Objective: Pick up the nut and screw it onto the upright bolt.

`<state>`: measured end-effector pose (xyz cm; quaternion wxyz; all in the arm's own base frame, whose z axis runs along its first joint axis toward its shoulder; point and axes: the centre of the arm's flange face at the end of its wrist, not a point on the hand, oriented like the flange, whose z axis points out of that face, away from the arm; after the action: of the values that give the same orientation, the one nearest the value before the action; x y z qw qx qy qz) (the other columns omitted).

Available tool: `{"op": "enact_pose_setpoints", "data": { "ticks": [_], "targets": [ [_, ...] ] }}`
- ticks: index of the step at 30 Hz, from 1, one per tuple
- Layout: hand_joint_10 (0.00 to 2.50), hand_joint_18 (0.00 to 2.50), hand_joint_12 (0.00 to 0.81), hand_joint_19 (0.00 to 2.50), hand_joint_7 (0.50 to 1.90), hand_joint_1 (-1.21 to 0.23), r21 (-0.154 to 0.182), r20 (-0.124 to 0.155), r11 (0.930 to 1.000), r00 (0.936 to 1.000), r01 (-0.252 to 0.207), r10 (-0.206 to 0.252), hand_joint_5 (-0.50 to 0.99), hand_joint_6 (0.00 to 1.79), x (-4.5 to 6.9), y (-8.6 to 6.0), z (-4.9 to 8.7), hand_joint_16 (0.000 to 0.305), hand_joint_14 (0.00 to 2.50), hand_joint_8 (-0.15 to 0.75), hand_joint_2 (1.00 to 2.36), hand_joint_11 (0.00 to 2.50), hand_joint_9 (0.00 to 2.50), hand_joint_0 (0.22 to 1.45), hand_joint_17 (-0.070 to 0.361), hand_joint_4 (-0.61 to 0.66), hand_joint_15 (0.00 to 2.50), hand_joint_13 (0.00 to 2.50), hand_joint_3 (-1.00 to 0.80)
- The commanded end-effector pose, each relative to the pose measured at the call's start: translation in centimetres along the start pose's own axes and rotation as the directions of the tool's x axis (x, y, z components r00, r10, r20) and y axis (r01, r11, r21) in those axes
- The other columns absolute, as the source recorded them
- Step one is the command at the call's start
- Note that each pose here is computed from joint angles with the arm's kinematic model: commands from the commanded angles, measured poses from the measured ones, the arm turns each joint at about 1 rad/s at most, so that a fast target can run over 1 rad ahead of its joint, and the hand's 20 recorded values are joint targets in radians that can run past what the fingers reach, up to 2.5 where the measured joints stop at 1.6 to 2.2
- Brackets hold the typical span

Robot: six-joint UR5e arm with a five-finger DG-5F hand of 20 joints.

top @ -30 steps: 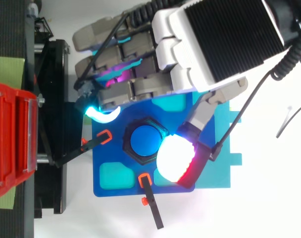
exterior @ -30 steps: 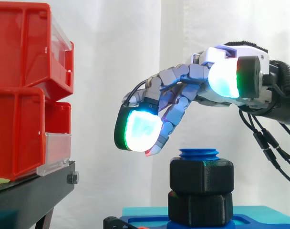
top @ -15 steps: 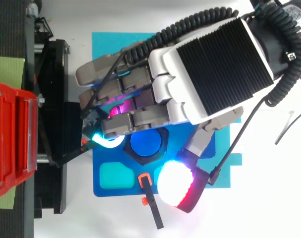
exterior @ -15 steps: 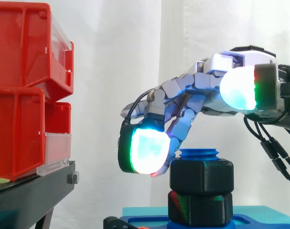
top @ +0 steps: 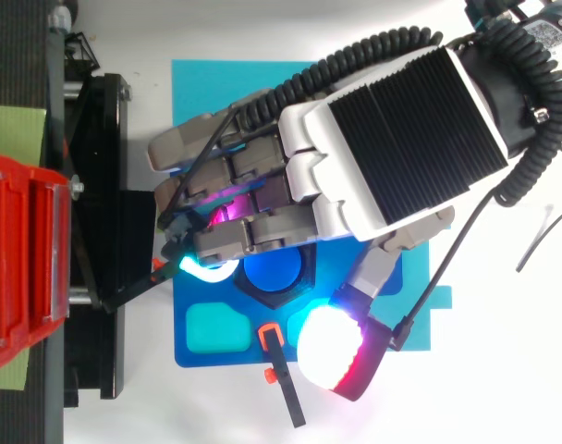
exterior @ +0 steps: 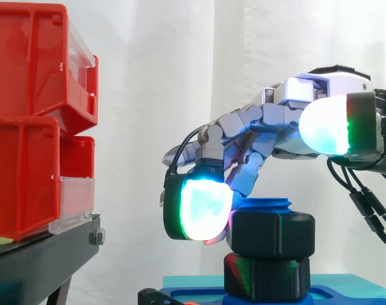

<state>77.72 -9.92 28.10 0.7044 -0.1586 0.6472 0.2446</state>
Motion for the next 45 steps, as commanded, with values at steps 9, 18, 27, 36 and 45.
{"op": "enact_pose_setpoints", "data": {
  "ticks": [9,18,27,36,45],
  "targets": [
    [0.0,0.31,0.258,0.05,1.22,-0.07,0.011,-0.005,0.9999,1.0,0.008,-0.007,0.02,0.5,-0.2,-1.2,-1.2,0.03,0.0,0.257,1.0,0.0,1.05,0.52,0.066,0.17,0.0,0.61,-0.5],
    [0.0,0.35,0.249,0.06,1.35,-0.08,0.013,-0.005,0.9999,0.9999,0.011,-0.011,0.05,0.5,-0.2,-1.5,-1.6,0.029,0.0,0.264,1.0,0.0,1.11,0.52,0.065,0.17,0.0,0.65,-0.5],
    [0.0,0.43,0.23,0.09,1.37,-0.09,0.012,-0.005,0.9998,0.9999,0.017,-0.017,0.07,0.52,-0.4,-2.1,-2.2,0.027,0.0,0.261,1.0,0.0,1.22,0.53,0.061,0.18,0.0,0.71,-0.5],
    [0.0,0.53,0.21,0.12,1.33,-0.11,0.004,-0.001,0.9997,0.9997,0.023,-0.023,0.08,0.55,-0.9,-2.7,-2.7,0.024,0.0,0.243,1.0,0.0,1.34,0.53,0.054,0.17,0.0,0.81,-0.5],
    [0.0,0.59,0.203,0.14,1.32,-0.11,-0.003,0.004,0.9996,0.9996,0.029,-0.029,0.07,0.56,-1.4,-3.2,-3.1,0.023,0.0,0.242,1.0,0.0,1.39,0.53,0.052,0.15,0.0,0.85,-0.5]
  ]
}}
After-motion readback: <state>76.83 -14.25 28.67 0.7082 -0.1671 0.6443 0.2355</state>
